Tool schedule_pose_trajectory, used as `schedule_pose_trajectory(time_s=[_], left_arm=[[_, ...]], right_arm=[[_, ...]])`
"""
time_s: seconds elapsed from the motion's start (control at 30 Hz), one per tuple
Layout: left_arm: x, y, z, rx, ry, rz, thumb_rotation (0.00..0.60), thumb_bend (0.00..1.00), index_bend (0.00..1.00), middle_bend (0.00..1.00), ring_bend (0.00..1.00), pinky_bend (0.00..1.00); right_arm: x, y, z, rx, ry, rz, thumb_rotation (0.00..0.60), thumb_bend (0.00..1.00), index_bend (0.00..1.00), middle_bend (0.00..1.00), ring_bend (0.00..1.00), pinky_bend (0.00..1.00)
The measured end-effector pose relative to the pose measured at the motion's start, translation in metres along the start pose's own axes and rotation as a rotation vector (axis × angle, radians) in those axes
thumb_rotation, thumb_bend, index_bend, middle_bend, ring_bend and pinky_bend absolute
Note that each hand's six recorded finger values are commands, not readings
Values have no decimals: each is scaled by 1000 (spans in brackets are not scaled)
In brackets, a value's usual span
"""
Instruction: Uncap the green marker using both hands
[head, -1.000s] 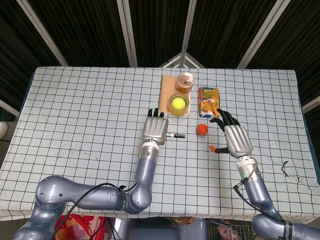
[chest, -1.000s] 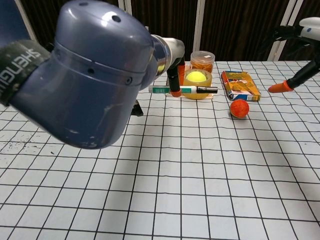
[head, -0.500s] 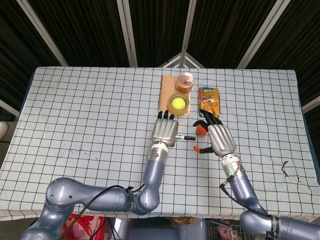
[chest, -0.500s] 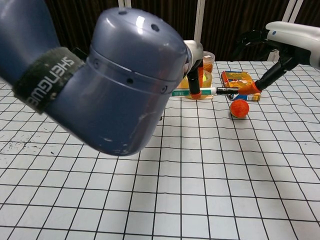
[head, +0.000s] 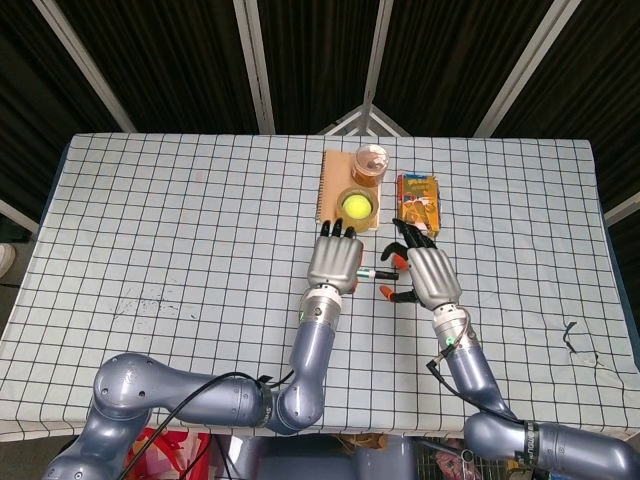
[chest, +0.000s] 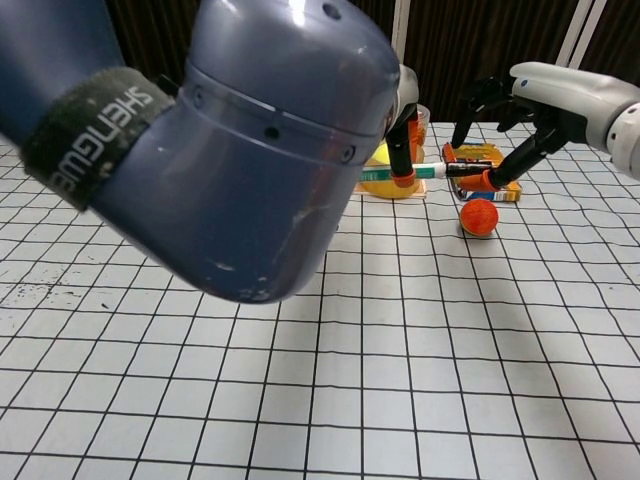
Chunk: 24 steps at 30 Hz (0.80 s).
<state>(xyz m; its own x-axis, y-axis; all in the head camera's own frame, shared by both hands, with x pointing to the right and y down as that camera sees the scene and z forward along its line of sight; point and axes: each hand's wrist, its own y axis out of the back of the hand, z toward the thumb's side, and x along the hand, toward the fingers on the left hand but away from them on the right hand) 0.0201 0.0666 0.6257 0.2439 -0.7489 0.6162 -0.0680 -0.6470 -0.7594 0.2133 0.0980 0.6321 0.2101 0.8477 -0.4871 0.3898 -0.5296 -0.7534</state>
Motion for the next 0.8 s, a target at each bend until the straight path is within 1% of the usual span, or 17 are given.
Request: schedule_pose_trajectory(time_s=[0.13, 0.3, 0.8], left_arm=[[-1, 1, -1, -1, 0, 0, 600, 483, 602, 168, 0, 0], [-1, 2, -3, 0, 3, 2, 600, 483, 602, 168, 0, 0], [0, -4, -3, 9, -1, -11, 600, 483, 603, 169, 0, 0]], right_arm=[[0, -1, -4, 6, -12, 0, 600, 249, 485, 74, 92, 168], [0, -3, -8, -3, -20, 1, 600, 260, 523, 80, 97, 168], [-1, -2, -13, -16, -23, -6, 600, 294, 555, 83, 100, 168]])
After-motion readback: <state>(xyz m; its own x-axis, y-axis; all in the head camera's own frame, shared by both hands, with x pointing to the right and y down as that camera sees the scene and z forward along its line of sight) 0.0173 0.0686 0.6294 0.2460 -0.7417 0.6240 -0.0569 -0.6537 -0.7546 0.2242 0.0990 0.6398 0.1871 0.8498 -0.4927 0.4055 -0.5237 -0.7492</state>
